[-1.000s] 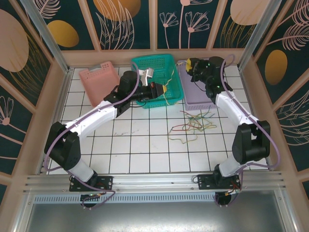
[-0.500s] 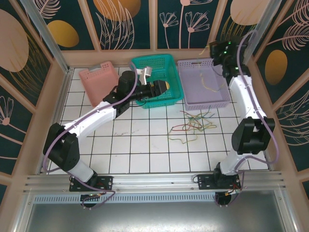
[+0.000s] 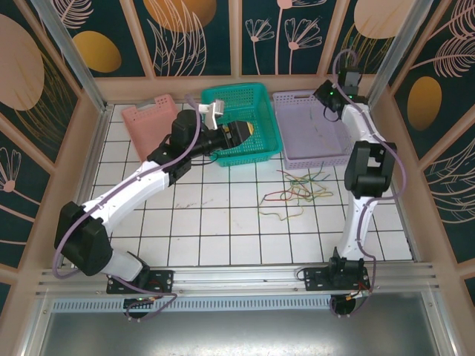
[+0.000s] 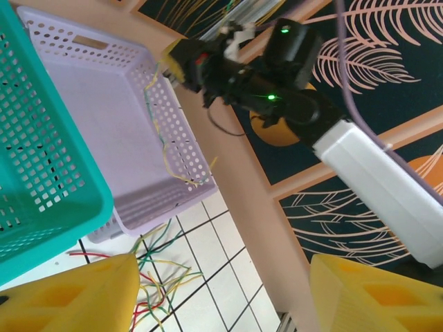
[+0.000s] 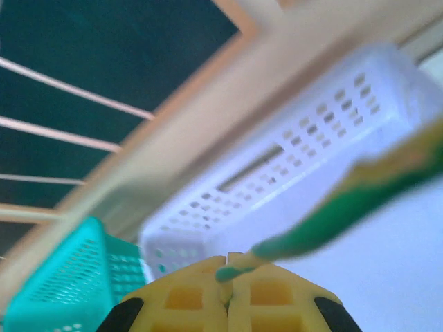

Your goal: Untangle the cables

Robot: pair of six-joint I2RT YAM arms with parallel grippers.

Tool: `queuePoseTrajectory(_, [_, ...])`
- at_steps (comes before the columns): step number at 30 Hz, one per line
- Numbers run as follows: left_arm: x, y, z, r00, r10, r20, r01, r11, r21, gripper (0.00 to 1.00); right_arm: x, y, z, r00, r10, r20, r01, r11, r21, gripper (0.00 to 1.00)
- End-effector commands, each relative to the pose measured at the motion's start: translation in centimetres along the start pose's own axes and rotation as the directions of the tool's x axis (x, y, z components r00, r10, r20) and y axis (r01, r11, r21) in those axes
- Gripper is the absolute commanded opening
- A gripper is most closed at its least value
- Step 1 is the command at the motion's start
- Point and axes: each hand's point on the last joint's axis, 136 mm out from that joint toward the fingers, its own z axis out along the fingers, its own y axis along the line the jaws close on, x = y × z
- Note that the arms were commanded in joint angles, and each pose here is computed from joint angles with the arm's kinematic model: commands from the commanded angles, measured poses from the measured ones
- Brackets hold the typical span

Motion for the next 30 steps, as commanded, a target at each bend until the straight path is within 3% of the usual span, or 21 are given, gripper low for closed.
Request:
queuePoseTrajectory(1, [-0.2,-0.1,-1.2,1.0,0.013,0.026,-0.013,1.0,-0.02,0.67,3.5,0.7,1.7,0.993,-0.087,-0.083,0.087,0.996,-0.001,0.0])
queuePoseTrajectory(4, [-0.1,0.1,-1.6,0.999,0.013,0.035,-0.012,0.999,-0.031,0.67,6.6,0.5,3.3,0.985,-0.058,-0.162,0.057,0.998,-0.008,0.0])
queuePoseTrajectory(13, [0.1,0.4,-1.9,0.999,0.005,0.04,-0.004,0.999,-0.041,0.66,10.4,-0.6,3.6,0.945,0.121,-0.306,-0.097,0.991,0.092,0.0])
queuePoseTrajectory(17, [0.1,0.4,-1.7,0.999,0.007,0.035,-0.005,0.999,-0.035,0.66,11.0,-0.9,2.8,0.924,0.171,-0.342,-0.134,0.982,0.13,0.16])
queuePoseTrajectory(23, [0.2,0.6,-1.5,1.0,0.003,0.026,-0.002,0.999,-0.042,0.67,7.1,1.5,-0.7,0.943,0.15,-0.298,-0.117,0.985,0.125,0.46])
queuePoseTrajectory(30, [0.4,1.5,-1.7,1.0,-0.003,0.022,0.005,0.996,-0.093,0.67,1.0,4.3,-8.5,0.981,0.167,-0.093,-0.157,0.982,0.105,0.47])
